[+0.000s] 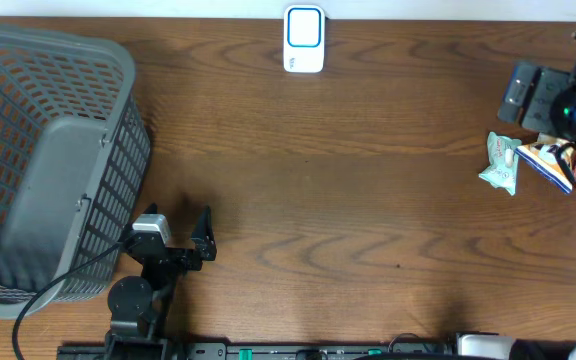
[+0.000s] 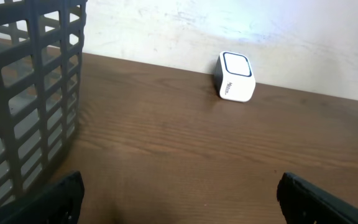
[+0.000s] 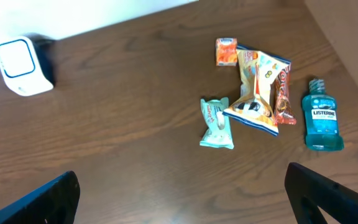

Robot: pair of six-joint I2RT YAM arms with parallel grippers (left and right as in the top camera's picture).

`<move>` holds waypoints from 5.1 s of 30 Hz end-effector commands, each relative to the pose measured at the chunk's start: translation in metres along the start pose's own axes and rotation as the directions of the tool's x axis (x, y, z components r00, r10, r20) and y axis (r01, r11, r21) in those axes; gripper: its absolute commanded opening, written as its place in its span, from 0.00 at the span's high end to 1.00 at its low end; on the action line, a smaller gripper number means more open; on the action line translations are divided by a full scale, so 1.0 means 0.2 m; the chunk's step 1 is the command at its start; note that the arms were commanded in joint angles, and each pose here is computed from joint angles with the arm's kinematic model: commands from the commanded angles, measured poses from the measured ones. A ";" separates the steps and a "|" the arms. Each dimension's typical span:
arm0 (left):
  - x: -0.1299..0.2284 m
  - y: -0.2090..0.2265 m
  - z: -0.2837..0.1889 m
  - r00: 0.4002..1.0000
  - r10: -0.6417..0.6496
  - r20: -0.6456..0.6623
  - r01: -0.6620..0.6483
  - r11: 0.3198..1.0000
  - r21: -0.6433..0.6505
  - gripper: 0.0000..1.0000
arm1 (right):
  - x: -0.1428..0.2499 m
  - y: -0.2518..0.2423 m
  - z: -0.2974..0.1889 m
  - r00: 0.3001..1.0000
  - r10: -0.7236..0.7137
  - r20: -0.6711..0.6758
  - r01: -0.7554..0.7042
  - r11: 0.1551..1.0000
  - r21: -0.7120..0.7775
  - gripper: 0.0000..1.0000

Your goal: Scan the item barcode

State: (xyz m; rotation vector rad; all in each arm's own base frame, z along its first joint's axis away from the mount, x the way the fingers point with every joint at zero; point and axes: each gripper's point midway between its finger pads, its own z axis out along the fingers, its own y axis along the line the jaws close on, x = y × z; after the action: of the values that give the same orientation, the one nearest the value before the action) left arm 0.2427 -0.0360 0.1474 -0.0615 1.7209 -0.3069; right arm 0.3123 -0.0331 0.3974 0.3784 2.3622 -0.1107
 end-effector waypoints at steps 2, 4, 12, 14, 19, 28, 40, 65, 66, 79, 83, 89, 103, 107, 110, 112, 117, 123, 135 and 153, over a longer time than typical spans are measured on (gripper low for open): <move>0.08 0.02 0.01 0.999 -0.017 -0.039 0.017 1.000 -0.007 0.02 | 0.00 -0.01 -0.09 0.999 0.001 0.041 -0.001 1.000 -0.017 0.01; 0.08 0.02 0.01 0.999 -0.017 -0.039 0.017 1.000 -0.007 0.02 | 0.00 -0.01 -0.10 0.999 0.002 0.044 -0.001 1.000 -0.017 0.01; 0.08 0.02 0.01 0.999 -0.017 -0.039 0.017 1.000 -0.007 0.02 | -0.03 -0.02 -0.23 0.990 0.024 0.142 -0.017 0.999 -0.049 0.01; 0.08 0.02 0.01 0.999 -0.017 -0.039 0.017 1.000 -0.007 0.02 | -0.03 -0.03 -0.30 0.983 0.033 0.178 -0.022 0.998 -0.062 0.01; 0.08 0.02 0.01 0.999 -0.017 -0.039 0.017 1.000 -0.007 0.02 | 0.01 -0.07 -0.46 0.963 0.054 0.264 -0.032 0.996 -0.086 0.01; 0.08 0.02 0.01 0.999 -0.017 -0.039 0.017 1.000 -0.007 0.02 | 0.22 -0.15 -0.53 0.930 0.081 0.360 -0.045 0.993 -0.108 0.01; 0.08 0.02 0.01 0.999 -0.017 -0.039 0.017 1.000 -0.007 0.02 | 0.62 -0.18 -0.19 0.847 0.133 0.515 -0.055 0.985 -0.164 0.01; 0.08 0.02 0.01 0.999 -0.017 -0.039 0.017 1.000 -0.007 0.02 | 0.97 -0.05 0.47 0.724 0.193 0.662 0.001 0.960 -0.281 0.01; 0.08 0.02 0.01 0.999 -0.017 -0.039 0.017 1.000 -0.007 0.02 | 0.98 -0.05 0.49 0.725 0.192 0.661 0.001 0.960 -0.280 0.01; 0.08 0.02 0.01 0.999 -0.017 -0.039 0.017 1.000 -0.007 0.02 | 1.06 -0.04 0.62 0.740 0.184 0.647 -0.003 0.963 -0.271 0.01; 0.08 0.02 0.01 0.999 -0.017 -0.039 0.017 1.000 -0.007 0.02 | 1.06 -0.04 0.63 0.741 0.159 0.652 0.016 0.967 -0.255 0.01; 0.08 0.02 0.01 0.999 -0.017 -0.039 0.017 1.000 -0.007 0.02 | 1.06 -0.04 0.63 0.741 0.105 0.663 0.060 0.973 -0.221 0.01; 0.08 0.02 0.01 0.999 -0.017 -0.039 0.017 1.000 -0.007 0.02 | 1.06 -0.04 0.63 0.741 0.106 0.663 0.061 0.973 -0.223 0.01; 0.08 0.02 0.01 0.999 -0.017 -0.039 0.017 1.000 -0.007 0.02 | 1.07 -0.03 0.63 0.742 0.084 0.665 0.081 0.974 -0.214 0.01; 0.08 0.02 0.01 0.999 -0.017 -0.039 0.017 1.000 -0.007 0.02 | 1.07 -0.02 0.63 0.737 0.008 0.676 0.149 0.974 -0.173 0.01; 0.08 0.02 0.01 0.999 -0.017 -0.039 0.017 1.000 -0.007 0.02 | 1.07 -0.02 0.63 0.732 -0.018 0.681 0.168 0.974 -0.155 0.01; 0.08 0.02 0.01 0.999 -0.017 -0.039 0.017 1.000 -0.007 0.02 | 1.08 -0.01 0.63 0.733 -0.017 0.680 0.172 0.972 -0.162 0.01; 0.08 0.02 0.01 0.999 -0.017 -0.039 0.017 1.000 -0.007 0.02 | 1.08 -0.01 0.65 0.744 -0.022 0.668 0.171 0.973 -0.158 0.01; 0.08 0.02 0.01 0.999 -0.017 -0.039 0.017 1.000 -0.007 0.02 | 1.09 -0.01 0.65 0.747 -0.025 0.665 0.172 0.973 -0.157 0.01; 0.03 0.18 -0.01 0.992 0.127 -0.009 -0.127 0.977 -0.170 0.02 | 1.09 -0.01 0.65 0.747 -0.025 0.665 0.172 0.973 -0.157 0.01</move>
State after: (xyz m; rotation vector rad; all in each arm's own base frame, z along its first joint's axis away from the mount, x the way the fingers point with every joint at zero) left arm 0.2444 -0.0161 0.1479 -0.0807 1.7111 -0.1786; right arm 0.2468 -0.0099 0.1561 0.0956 1.6482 -0.0321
